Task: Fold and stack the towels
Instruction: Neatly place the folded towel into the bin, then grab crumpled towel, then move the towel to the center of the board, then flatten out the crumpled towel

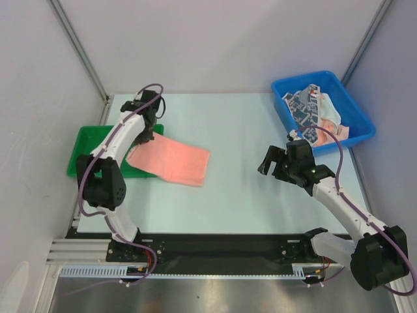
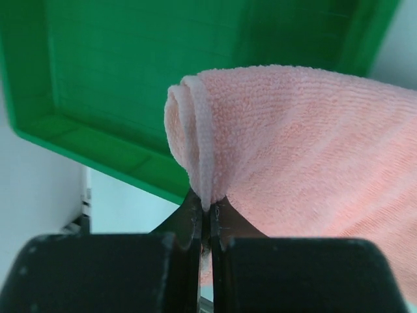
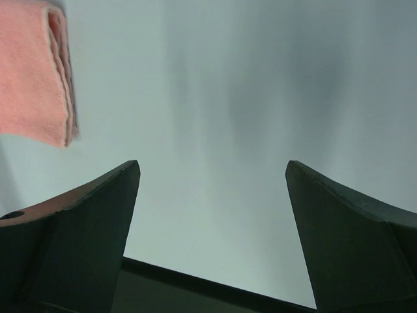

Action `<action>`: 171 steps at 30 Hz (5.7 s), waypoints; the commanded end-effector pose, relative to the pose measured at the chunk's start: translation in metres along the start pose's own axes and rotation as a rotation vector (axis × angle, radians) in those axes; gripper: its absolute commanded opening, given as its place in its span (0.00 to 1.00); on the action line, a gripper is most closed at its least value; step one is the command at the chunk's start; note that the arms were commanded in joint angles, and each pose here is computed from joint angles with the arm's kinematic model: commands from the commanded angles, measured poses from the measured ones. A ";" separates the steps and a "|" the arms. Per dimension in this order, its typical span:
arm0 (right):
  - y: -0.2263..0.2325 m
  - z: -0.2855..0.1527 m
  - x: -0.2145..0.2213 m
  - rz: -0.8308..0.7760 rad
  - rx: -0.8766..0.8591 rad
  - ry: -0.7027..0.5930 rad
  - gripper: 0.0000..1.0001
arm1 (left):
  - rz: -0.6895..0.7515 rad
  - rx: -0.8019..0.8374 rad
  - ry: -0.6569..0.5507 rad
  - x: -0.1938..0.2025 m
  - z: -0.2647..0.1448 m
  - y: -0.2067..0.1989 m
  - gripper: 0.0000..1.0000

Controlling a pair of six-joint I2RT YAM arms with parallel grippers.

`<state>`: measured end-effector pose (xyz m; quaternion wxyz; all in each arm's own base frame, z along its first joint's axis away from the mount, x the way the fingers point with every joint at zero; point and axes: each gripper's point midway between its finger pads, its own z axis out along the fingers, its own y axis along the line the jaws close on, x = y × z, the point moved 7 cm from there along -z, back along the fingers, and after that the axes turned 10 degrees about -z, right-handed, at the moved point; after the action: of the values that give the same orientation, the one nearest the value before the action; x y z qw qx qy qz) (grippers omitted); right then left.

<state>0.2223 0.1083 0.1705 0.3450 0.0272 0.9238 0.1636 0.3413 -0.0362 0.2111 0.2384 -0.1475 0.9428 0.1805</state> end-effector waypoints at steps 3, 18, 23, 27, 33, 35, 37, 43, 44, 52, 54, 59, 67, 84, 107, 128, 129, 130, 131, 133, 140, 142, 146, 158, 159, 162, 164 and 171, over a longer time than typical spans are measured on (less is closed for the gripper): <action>0.006 0.005 -0.018 -0.040 -0.037 -0.052 1.00 | 0.104 -0.235 -0.025 -0.023 0.016 0.043 0.00; 0.011 0.037 -0.024 -0.049 -0.094 -0.079 1.00 | -0.181 -0.393 -0.017 -0.035 0.102 0.124 0.00; 0.016 0.039 -0.031 -0.060 -0.122 -0.091 1.00 | -0.247 -0.423 0.015 -0.042 0.137 0.141 0.00; 0.017 0.038 -0.034 -0.074 -0.125 -0.098 1.00 | -0.226 -0.469 0.025 -0.052 0.154 0.142 0.00; 0.016 0.040 -0.035 -0.074 -0.121 -0.107 1.00 | -0.246 -0.520 0.004 -0.063 0.159 0.152 0.00; 0.017 0.043 -0.035 -0.069 -0.125 -0.100 1.00 | -0.255 -0.522 0.006 -0.066 0.160 0.157 0.00; 0.018 0.046 -0.035 -0.067 -0.133 -0.099 1.00 | -0.258 -0.538 0.021 -0.066 0.163 0.160 0.03; 0.021 0.048 -0.038 -0.076 -0.117 -0.072 1.00 | -0.345 -0.597 0.000 -0.066 0.140 0.173 0.56; 0.021 0.046 -0.041 -0.074 -0.111 -0.074 1.00 | -0.360 -0.593 -0.012 -0.068 0.134 0.175 0.57; 0.032 0.018 -0.094 -0.062 -0.013 -0.175 1.00 | -0.385 -0.221 -0.121 -0.082 0.061 0.124 0.71; 0.026 0.017 -0.118 -0.057 0.093 -0.218 1.00 | -0.331 -0.111 -0.161 -0.081 0.042 0.097 0.73; -0.011 0.017 -0.204 -0.021 0.290 -0.340 1.00 | -0.113 0.390 -0.320 -0.059 -0.050 -0.001 1.00; -0.094 0.066 -0.276 -0.005 0.463 -0.350 0.88 | 0.085 0.816 -0.471 -0.003 -0.143 -0.055 1.00; -0.191 0.190 -0.286 -0.333 0.414 -0.152 0.57 | 0.215 1.099 -0.370 0.024 -0.153 -0.083 0.92; 0.082 -0.123 -0.255 -0.394 -0.086 -0.603 0.00 | -0.043 1.045 -0.462 0.014 -0.192 -0.030 1.00; 0.080 0.002 -0.009 -0.279 -0.106 0.013 0.48 | 0.076 0.934 -0.211 0.017 -0.079 -0.105 0.83; 0.073 0.007 -0.018 -0.254 -0.058 -0.003 0.45 | 0.082 0.948 -0.230 0.000 -0.086 -0.116 0.81; 0.067 0.018 -0.021 -0.234 -0.021 0.011 0.45 | 0.112 0.923 -0.154 0.005 -0.062 -0.139 0.81; 0.064 0.024 -0.031 -0.198 0.000 -0.014 0.44 | 0.129 0.931 -0.134 0.002 -0.057 -0.151 0.81; 0.039 0.047 -0.041 -0.118 0.106 -0.021 0.43 | 0.156 0.956 -0.145 -0.013 -0.057 -0.176 0.79; -0.002 0.103 -0.061 -0.001 0.254 -0.039 0.41 | 0.203 0.981 -0.061 -0.016 -0.007 -0.241 0.76; -0.009 0.112 -0.063 0.024 0.283 -0.037 0.42 | 0.212 0.981 -0.018 -0.007 0.007 -0.255 0.76; -0.018 0.133 -0.058 0.022 0.344 -0.012 0.41 | 0.223 0.987 0.039 0.011 0.025 -0.277 0.75; -0.040 0.144 -0.047 0.015 0.437 -0.010 0.41 | 0.226 0.994 0.094 0.030 0.047 -0.297 0.63; -0.042 0.142 -0.048 0.013 0.445 -0.014 0.41 | 0.230 0.994 0.097 0.031 0.047 -0.297 0.60; -0.047 0.141 -0.050 0.022 0.438 -0.017 0.41 | 0.235 1.002 0.103 0.034 0.047 -0.298 0.52; -0.050 0.145 -0.047 0.042 0.420 0.001 0.41 | 0.234 1.002 0.117 0.039 0.050 -0.299 0.49; -0.052 0.155 -0.037 0.055 0.377 0.040 0.40 | 0.228 1.036 0.147 0.047 0.048 -0.305 0.29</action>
<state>0.3542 0.0939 0.0779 0.3176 0.1176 0.9408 -0.0113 0.4403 -0.2878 0.0774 0.2135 0.0759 0.9327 -0.2805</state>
